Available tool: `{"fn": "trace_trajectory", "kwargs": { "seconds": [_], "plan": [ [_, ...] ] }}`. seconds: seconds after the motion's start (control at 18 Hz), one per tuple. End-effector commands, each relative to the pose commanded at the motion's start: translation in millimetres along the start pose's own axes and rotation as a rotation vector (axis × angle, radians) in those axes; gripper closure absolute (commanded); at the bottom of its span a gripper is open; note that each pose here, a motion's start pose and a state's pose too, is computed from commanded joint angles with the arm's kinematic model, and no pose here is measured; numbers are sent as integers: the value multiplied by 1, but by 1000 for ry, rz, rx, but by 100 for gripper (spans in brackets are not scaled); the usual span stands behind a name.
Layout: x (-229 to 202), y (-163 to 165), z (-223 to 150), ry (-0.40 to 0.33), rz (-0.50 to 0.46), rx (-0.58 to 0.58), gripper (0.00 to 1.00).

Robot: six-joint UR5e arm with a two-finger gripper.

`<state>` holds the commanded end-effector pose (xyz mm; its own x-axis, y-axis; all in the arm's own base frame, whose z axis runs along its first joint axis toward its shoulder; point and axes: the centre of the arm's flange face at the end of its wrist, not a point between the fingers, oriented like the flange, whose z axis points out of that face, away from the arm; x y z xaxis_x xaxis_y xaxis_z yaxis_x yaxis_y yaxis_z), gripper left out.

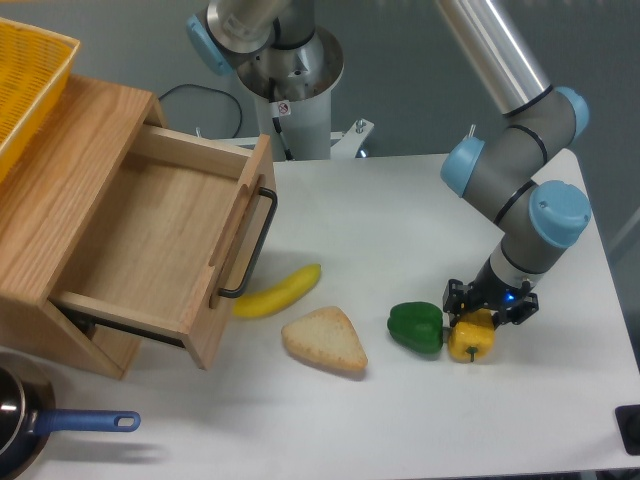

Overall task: Pick up the yellow pepper
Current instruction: 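Close the gripper around the yellow pepper's top and stem, then lift the held yellow pepper up off the table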

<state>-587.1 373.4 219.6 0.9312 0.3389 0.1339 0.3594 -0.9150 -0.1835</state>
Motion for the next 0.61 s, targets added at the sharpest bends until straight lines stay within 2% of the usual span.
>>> {"fn": "trace_trajectory", "kwargs": {
  "seconds": [0.17,0.33,0.5,0.61],
  "plan": [
    [-8,5,-35,-43,-1,29,83],
    [-6,8,-62,-73,41,46,83],
    [-3,23,-93,-142,160,-33,83],
    [3,31,-109,-153,243,-106,85]
  ]
}}
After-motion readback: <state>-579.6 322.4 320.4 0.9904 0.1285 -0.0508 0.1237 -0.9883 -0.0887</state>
